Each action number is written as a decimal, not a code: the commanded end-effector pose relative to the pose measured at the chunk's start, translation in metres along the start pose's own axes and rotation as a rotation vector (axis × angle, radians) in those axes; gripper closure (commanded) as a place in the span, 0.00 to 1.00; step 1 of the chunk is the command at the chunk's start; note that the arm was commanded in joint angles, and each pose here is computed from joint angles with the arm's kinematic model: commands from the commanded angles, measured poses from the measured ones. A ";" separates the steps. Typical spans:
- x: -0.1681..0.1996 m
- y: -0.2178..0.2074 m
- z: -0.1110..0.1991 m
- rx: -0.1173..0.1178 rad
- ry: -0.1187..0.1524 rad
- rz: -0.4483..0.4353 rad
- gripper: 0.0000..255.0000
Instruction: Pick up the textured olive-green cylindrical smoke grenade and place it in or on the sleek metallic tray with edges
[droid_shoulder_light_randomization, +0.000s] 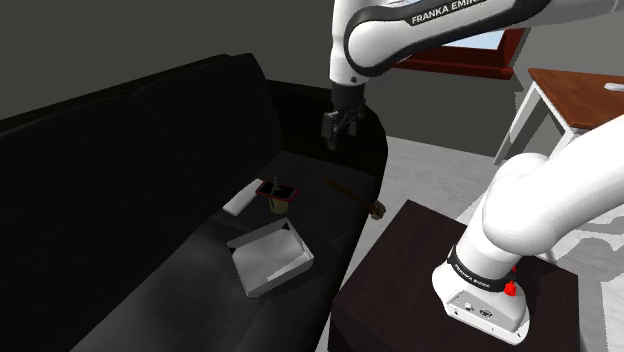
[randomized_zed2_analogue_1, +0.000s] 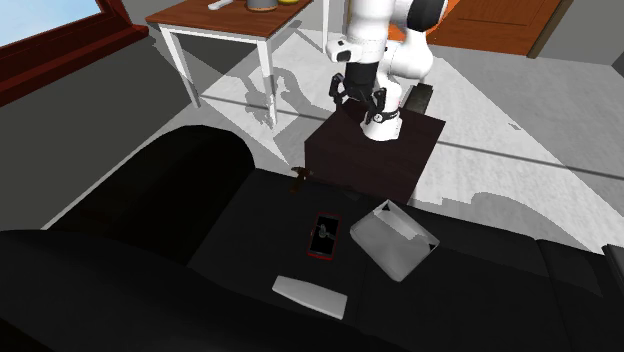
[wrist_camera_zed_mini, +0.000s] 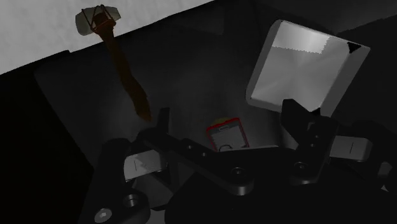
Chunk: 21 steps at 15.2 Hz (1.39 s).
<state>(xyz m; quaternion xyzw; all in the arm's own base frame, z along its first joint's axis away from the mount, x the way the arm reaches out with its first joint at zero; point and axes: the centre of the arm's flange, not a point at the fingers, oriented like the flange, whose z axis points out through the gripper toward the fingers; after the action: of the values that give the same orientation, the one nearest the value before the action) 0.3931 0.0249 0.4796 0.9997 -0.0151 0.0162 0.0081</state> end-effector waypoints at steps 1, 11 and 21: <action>0.018 -0.002 0.016 0.013 0.010 0.017 0.00; 0.102 -0.015 0.110 0.077 0.047 0.099 0.00; 0.191 -0.026 0.200 0.142 0.084 0.182 0.00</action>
<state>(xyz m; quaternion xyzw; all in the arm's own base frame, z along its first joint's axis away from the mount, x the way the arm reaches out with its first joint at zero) 0.5824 0.0414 0.2944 0.9916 -0.0995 0.0569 -0.0597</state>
